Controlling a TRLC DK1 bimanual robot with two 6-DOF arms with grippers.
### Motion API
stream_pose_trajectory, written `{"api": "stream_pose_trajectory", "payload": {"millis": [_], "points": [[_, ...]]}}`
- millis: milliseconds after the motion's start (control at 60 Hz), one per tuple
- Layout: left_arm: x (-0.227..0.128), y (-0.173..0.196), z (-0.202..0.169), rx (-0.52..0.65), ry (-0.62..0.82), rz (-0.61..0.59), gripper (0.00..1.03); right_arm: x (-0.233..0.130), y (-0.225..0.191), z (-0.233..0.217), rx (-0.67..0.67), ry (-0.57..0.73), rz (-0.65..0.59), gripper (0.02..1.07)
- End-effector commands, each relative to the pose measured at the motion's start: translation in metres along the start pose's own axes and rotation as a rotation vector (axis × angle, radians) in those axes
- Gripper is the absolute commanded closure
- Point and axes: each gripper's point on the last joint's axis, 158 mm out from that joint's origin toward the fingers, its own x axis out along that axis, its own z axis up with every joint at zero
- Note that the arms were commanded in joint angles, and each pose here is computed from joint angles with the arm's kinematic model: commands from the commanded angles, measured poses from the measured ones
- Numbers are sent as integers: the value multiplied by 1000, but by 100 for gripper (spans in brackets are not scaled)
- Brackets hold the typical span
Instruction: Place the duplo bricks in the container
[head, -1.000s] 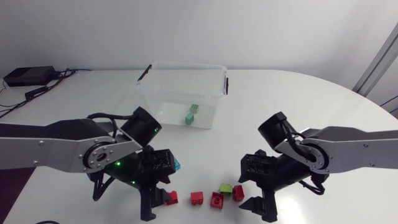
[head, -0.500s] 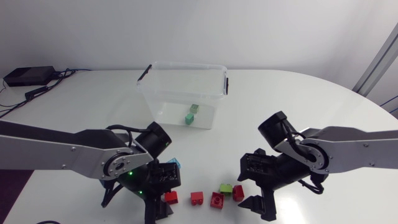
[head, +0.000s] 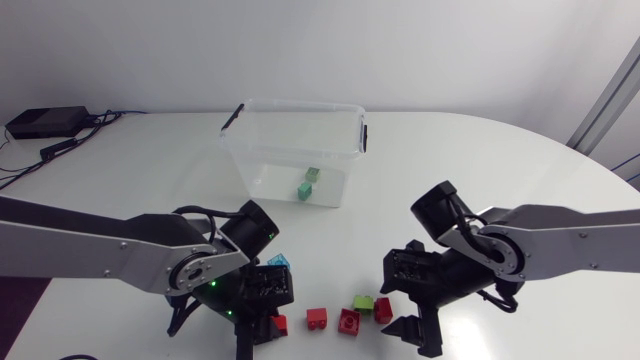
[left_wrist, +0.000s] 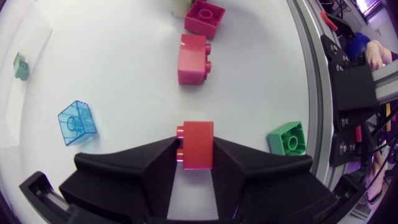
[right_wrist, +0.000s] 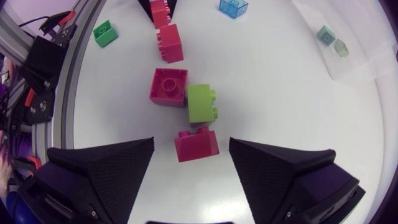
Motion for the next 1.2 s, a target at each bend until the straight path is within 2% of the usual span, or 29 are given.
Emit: {"api": "stream_pose_trajectory", "payload": {"millis": [0, 100, 150, 267, 283, 517, 800, 1183], "points": [[0, -9, -11, 3, 14, -15, 77, 9, 5, -9, -27, 25, 22, 28], [-9, -6, -6, 8, -10, 7, 77, 13, 5, -11, -31, 33, 27, 35], [-12, -5, -3, 7, -20, 16, 77, 15, 6, -12, -36, 35, 30, 45], [-25, 1, 5, 9, -49, 47, 77, 17, 6, -12, -55, 31, 25, 77], [-29, 1, 6, 10, -55, 52, 77, 17, 6, -12, -54, 31, 27, 77], [-76, 29, 28, -18, -146, 153, 77, 12, 13, -14, -53, 45, 39, 82], [-154, 102, 58, -114, -305, 345, 76, -18, 9, 0, -31, 16, -9, 83], [-196, 192, 86, -267, -475, 506, 74, -57, -18, 38, 51, -54, -106, 84]]}}
